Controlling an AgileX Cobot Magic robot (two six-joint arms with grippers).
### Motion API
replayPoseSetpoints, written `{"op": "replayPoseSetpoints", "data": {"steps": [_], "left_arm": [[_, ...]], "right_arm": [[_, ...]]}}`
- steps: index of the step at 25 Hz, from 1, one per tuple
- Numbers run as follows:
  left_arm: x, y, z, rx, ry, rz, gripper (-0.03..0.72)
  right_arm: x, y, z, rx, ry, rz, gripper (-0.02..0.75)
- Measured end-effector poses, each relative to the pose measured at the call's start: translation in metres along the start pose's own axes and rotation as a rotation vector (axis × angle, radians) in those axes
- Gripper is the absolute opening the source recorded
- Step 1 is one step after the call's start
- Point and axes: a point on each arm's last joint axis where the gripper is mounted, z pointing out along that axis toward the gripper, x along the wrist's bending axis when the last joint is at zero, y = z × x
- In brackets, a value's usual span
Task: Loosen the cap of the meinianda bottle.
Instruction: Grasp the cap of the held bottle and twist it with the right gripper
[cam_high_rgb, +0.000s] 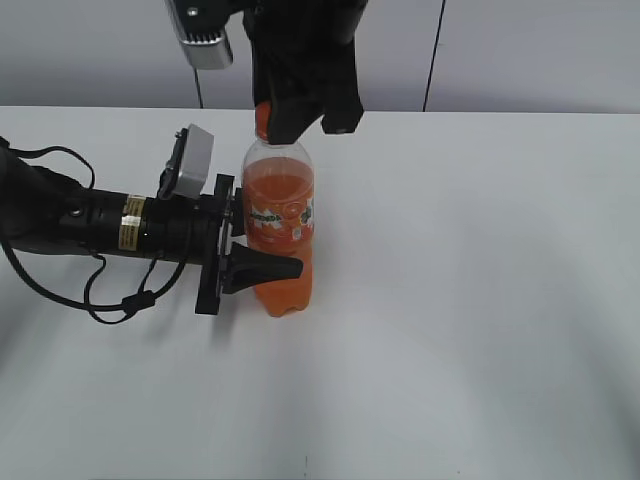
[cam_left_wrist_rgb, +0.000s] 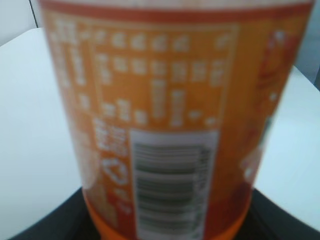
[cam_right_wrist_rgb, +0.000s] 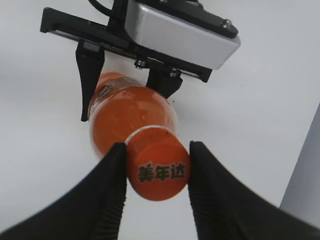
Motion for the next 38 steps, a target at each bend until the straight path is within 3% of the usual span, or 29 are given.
{"op": "replayPoseSetpoints", "data": {"steps": [8,13,18,22,30,38], "left_arm": [[0.000,0.000,0.000,0.001,0.002,-0.007,0.391],[0.000,0.000,0.000,0.001,0.002,-0.007,0.391],[0.000,0.000,0.000,0.001,0.002,-0.007,0.391],[0.000,0.000,0.000,0.001,0.002,-0.007,0.391],[0.000,0.000,0.000,0.001,0.002,-0.007,0.391],[0.000,0.000,0.000,0.001,0.002,-0.007,0.391]], "right_arm": [[-0.001,-0.002,0.001,0.016,-0.014,0.096,0.431],[-0.001,-0.001,-0.007,0.010,-0.029,0.111,0.451],[0.003,0.004,-0.040,-0.053,-0.080,0.222,0.451],[0.007,0.007,-0.061,-0.109,-0.097,0.497,0.451],[0.007,0.005,-0.066,-0.146,-0.073,1.395,0.451],[0.005,0.004,-0.050,-0.118,-0.051,1.522,0.451]]}}
